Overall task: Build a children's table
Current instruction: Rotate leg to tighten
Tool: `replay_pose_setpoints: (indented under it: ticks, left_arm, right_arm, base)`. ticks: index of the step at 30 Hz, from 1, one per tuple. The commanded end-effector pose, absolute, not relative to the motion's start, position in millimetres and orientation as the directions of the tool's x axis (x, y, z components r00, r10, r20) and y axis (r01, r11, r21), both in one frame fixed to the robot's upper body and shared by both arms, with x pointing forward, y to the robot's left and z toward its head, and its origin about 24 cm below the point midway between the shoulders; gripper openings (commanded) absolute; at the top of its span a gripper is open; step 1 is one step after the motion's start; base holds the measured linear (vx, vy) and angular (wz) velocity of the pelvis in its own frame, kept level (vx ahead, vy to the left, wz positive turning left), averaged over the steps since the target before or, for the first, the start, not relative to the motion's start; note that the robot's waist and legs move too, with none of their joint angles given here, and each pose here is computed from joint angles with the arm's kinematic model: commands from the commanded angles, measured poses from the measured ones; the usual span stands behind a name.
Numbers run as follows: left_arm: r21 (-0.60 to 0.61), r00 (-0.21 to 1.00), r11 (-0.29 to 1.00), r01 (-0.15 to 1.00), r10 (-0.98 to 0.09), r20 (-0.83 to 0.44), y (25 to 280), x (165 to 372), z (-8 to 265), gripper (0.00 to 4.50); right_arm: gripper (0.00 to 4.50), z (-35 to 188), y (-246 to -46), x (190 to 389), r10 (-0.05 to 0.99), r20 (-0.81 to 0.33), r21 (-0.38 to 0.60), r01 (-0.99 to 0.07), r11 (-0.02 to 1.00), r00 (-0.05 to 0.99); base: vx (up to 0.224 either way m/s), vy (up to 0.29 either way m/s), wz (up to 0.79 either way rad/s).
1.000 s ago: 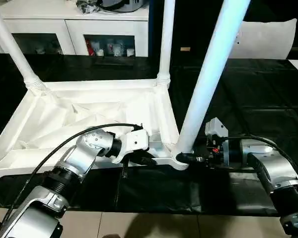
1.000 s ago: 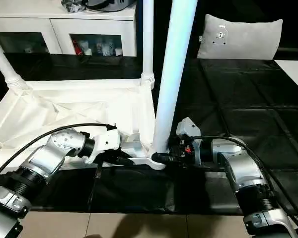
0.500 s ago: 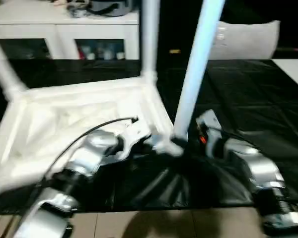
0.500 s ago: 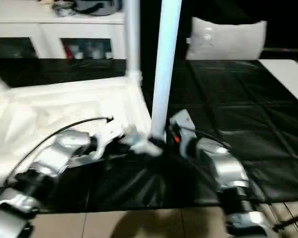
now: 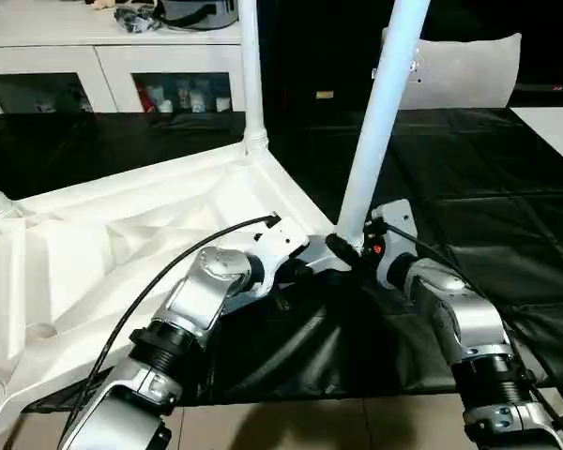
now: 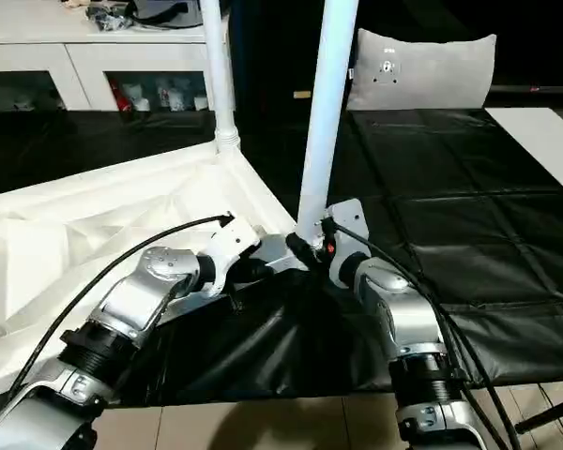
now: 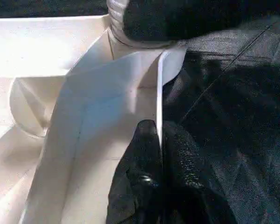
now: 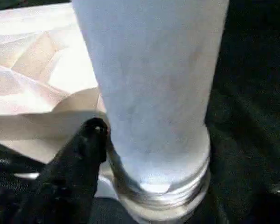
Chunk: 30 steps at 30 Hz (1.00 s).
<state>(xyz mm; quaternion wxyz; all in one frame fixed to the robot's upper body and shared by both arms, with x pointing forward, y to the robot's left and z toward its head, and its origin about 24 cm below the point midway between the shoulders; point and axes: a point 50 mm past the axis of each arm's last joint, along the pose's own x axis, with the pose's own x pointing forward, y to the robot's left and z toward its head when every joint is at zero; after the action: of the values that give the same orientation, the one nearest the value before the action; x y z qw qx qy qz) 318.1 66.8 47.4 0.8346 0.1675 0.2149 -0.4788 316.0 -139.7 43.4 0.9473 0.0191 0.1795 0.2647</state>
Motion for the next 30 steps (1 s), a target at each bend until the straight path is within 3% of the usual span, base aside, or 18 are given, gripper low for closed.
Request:
replay_pose_setpoints:
  ticks: [1, 8, 16, 23, 27, 30]
  left_arm:
    - [0.095, 0.466, 0.489, 0.867, -0.729, -0.501, 61.8, 317.8, 49.1, 0.0]
    - [0.125, 0.4, 0.389, 0.913, -0.786, -0.472, 66.7, 313.8, 52.0, 0.0]
    - [0.142, 0.23, 0.182, 0.973, -0.822, -0.521, 83.7, 304.7, 48.8, 0.0]
    - [0.102, 0.101, 0.051, 0.993, -0.807, -0.582, 92.2, 298.8, 46.1, 0.0]
    - [0.03, -0.025, -0.055, 0.998, -0.792, -0.61, 101.1, 292.7, 47.5, 0.0]
    - [0.021, -0.042, -0.069, 0.997, -0.791, -0.611, 101.8, 291.8, 48.0, 0.0]
  right_arm:
    - [3.83, 40.2, -134.1, 312.2, 0.546, -0.341, 0.161, -0.524, 0.836, 0.766]
    - [4.43, 49.2, -152.3, 310.9, 0.617, -0.3, 0.129, -0.61, 0.782, 0.727]
    - [4.43, 65.6, -187.5, 303.0, 0.744, -0.336, 0.05, -0.778, 0.626, 0.577]
    - [4.43, 70.7, -192.9, 292.6, 0.82, -0.386, 0.013, -0.887, 0.462, 0.422]
    - [4.27, 70.5, -186.3, 283.2, 0.882, -0.385, 0.107, -0.936, 0.334, 0.271]
    - [4.14, 69.1, -183.8, 281.4, 0.892, -0.38, 0.13, -0.94, 0.314, 0.245]
  base:
    - [0.0, 0.0, 0.0]
    - [0.0, 0.0, 0.0]
    - [0.0, 0.0, 0.0]
    - [0.0, 0.0, 0.0]
    - [0.0, 0.0, 0.0]
    - [0.0, 0.0, 0.0]
